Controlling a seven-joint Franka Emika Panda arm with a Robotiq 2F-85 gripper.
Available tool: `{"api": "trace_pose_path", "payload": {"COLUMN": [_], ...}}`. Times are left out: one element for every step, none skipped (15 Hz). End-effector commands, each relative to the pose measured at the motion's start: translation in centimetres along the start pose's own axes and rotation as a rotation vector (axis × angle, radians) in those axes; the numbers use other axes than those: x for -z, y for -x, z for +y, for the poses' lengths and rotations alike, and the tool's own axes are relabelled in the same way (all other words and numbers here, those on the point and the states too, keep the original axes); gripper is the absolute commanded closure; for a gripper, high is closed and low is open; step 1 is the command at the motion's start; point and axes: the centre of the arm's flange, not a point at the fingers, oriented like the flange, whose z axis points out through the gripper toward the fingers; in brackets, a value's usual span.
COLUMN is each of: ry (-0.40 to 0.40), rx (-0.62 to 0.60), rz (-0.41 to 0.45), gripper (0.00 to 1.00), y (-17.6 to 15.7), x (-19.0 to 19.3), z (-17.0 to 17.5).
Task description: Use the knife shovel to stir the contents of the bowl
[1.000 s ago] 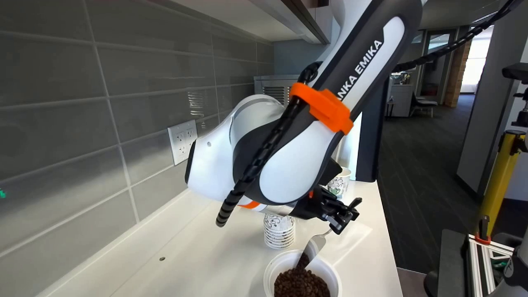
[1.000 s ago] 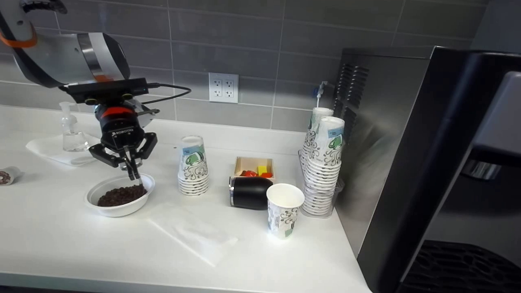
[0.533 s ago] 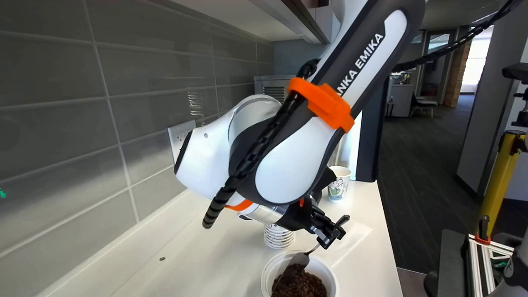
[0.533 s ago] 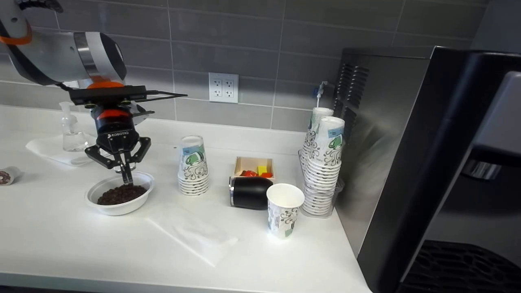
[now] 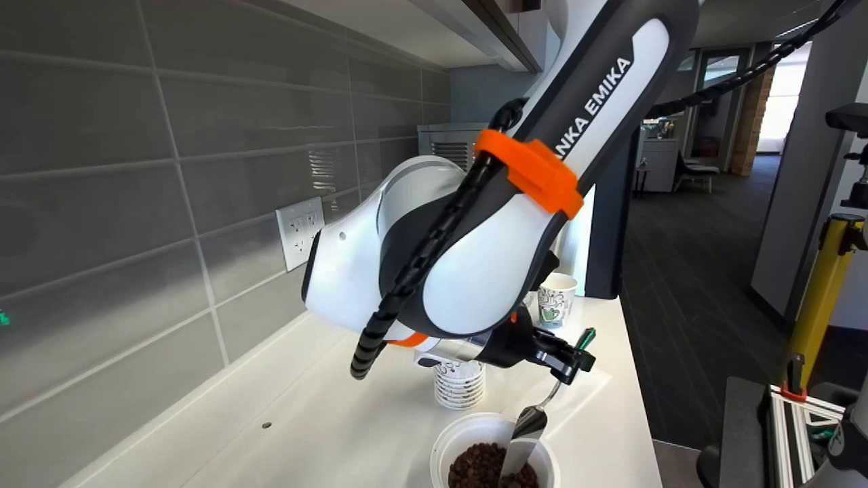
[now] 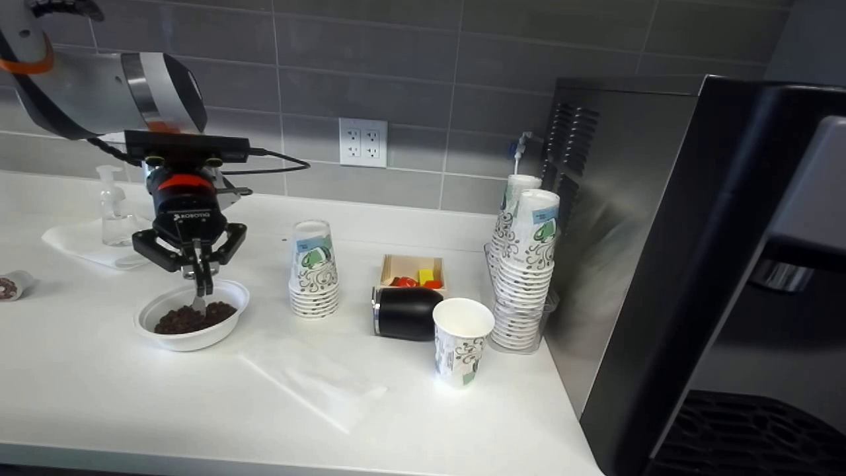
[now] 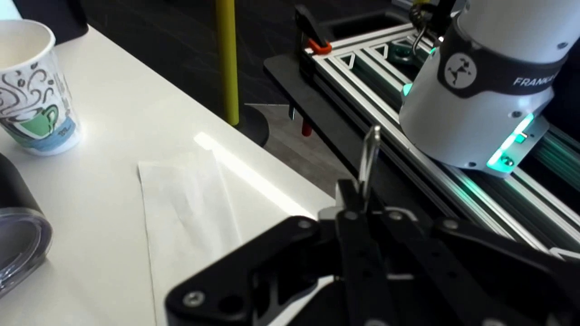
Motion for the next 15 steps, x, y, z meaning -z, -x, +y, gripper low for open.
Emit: {"api": "trace_pose_path", "payload": {"ry": [0.036,0.051,0.064,0.076,0.087,0.095,0.099,0.098,0.094,0.091,0.084,0.075,0.067,0.065,0.062], "rx": [-0.046,-0.079,-0.113,-0.151,-0.187,-0.224,-0.255,-0.285,-0.311,-0.328,-0.337,-0.332,-0.318,-0.303,-0.285], "rz": [-0.103,-0.126,-0.143,-0.151,-0.161,-0.159,-0.154,-0.139,-0.123,-0.11,-0.088,-0.068,-0.051,-0.039,-0.031], "gripper": [0.99,0.99,0.99,0.99,0.99,0.99,0.99,0.99,0.99,0.99,0.99,0.99,0.99,0.99,0.99], "y": [1.0,0.9,0.9,0.8,0.7,0.6,0.4,0.3,0.2,0.2,0.2,0.1,0.0,-0.1,-0.2], "x": [-0.8,-1.0,-1.1,-1.2,-1.2,-1.2,-1.2,-1.1,-1.1,-1.0,-0.8,-0.6,-0.4,-0.3,-0.2], "z": [0.0,0.0,0.1,0.2,0.2,0.3,0.2,0.2,0.1,0.1,0.0,0.0,0.0,0.0,-0.1]}}
